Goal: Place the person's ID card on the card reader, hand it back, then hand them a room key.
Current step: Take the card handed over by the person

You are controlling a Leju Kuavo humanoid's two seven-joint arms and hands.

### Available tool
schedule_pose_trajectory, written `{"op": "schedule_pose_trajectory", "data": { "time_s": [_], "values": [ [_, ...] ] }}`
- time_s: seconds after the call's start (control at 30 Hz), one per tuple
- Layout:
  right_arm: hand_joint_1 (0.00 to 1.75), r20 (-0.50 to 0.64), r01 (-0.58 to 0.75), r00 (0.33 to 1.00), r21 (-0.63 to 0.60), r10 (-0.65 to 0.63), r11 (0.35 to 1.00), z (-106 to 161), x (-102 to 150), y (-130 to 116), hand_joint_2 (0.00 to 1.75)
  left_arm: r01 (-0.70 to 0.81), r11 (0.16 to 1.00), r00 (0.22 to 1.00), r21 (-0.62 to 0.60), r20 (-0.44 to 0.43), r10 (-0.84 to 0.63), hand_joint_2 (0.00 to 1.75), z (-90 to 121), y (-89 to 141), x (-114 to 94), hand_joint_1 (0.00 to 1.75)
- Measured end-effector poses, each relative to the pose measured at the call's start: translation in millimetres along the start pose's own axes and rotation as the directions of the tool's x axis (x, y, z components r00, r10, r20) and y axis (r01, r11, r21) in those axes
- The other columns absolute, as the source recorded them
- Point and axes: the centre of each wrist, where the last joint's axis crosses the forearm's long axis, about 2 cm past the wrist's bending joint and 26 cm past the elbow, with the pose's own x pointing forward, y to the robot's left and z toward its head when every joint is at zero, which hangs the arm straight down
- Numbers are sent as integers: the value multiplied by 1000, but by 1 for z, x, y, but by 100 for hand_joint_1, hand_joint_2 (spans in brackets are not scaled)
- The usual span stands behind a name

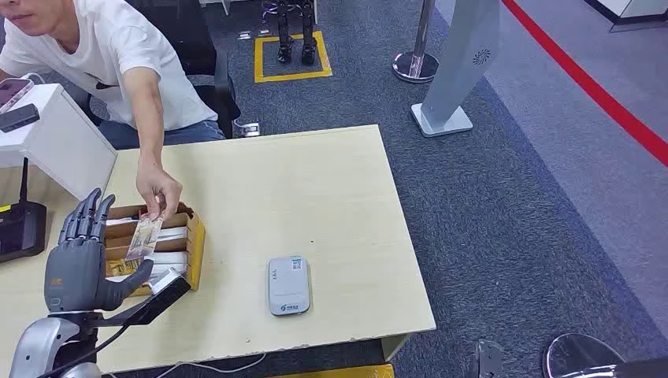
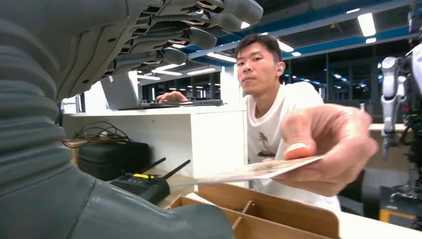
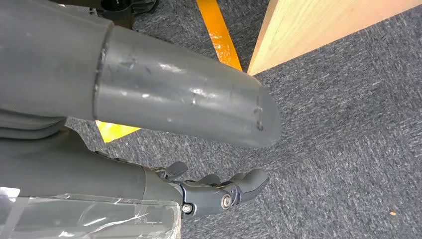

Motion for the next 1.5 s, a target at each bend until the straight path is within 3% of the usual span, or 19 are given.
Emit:
{"op": "schedule_pose_trajectory", "data": {
  "time_s": [0.17, 0.3, 0.47, 1.07, 1.5],
  "values": [
    [0, -3, -1, 1000, 1, 1, 1000, 0, 0, 0, 0, 20, 1000, 1000, -9, -1, -20, 175, -3, 1, -3, 0],
    [0, -8, -2, 1000, 3, 2, 1000, 0, 0, 1, 0, 90, 993, 995, -74, -32, -92, 175, -9, 2, -16, 175],
    [0, -12, 0, 1000, 2, 0, 1000, 0, 0, 1, 0, 138, 986, 989, -97, -45, -143, 175, -10, 4, -25, 175],
    [0, -16, 0, 1000, 5, 0, 1000, 1, -1, 2, 0, 148, 985, 987, -88, -50, -152, 175, -12, 5, -26, 175],
    [0, -9, -13, 1000, 17, 13, 1000, -3, 5, 5, 0, 171, 983, 985, -62, -19, -172, 175, -34, 1, -19, 175]
  ]
}}
